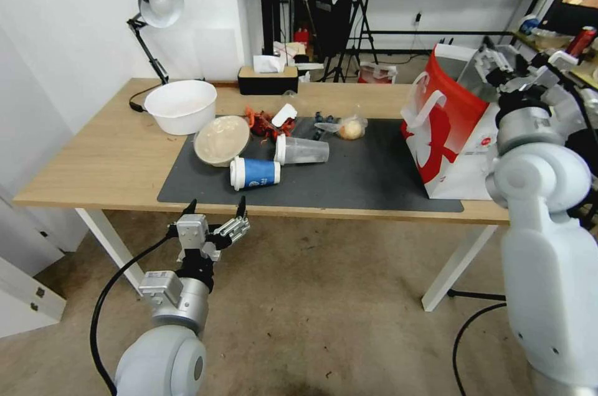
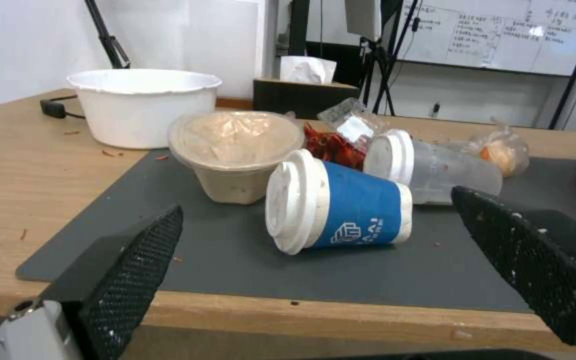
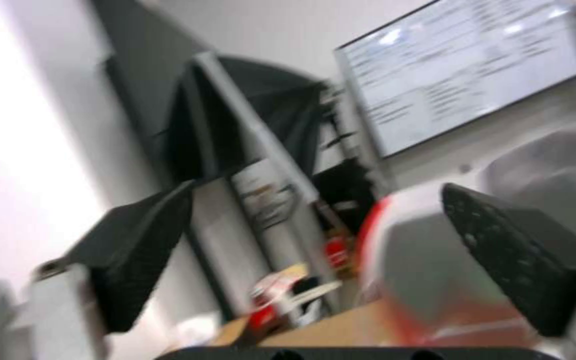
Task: Pick up the trash from the table and place it into the takeout bag.
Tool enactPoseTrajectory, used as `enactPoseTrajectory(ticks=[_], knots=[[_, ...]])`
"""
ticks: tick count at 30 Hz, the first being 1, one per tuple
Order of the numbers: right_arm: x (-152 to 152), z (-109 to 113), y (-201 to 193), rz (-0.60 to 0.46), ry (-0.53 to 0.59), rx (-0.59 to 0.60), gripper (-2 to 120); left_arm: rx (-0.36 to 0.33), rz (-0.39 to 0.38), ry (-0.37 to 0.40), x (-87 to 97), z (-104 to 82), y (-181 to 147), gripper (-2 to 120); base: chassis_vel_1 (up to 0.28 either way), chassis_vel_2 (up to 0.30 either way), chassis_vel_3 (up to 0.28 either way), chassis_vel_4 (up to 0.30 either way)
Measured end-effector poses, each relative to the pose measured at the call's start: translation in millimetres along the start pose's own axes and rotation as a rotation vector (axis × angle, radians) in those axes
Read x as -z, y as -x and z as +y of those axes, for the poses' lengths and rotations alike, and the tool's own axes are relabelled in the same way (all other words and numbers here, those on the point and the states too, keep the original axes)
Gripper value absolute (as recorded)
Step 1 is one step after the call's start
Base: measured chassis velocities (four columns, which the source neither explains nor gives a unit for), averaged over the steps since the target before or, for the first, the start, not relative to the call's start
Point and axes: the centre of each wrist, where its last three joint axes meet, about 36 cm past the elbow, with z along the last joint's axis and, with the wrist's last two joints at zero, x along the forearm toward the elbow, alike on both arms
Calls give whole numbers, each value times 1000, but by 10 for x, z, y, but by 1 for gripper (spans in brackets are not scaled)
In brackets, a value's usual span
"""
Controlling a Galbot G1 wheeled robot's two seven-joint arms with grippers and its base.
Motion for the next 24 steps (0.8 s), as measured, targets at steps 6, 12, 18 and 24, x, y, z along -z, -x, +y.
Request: enactPoseTrajectory(ticks=[6,12,18,24], knots=[[-196,203,-414,70,-85,99,100,-1,-4,-3,3,-1,6,100,0,0,0,0],[-488,190,-759,127,-209,101,100,-1,-3,-5,-28,1,26,100,0,0,0,0],[-891,106,-1198,199,-279,49,100,2,-3,-1,-69,20,52,100,0,0,0,0],[-1272,79,-1531,241,-334,2,100,5,-1,1,-108,45,63,100,0,0,0,0]])
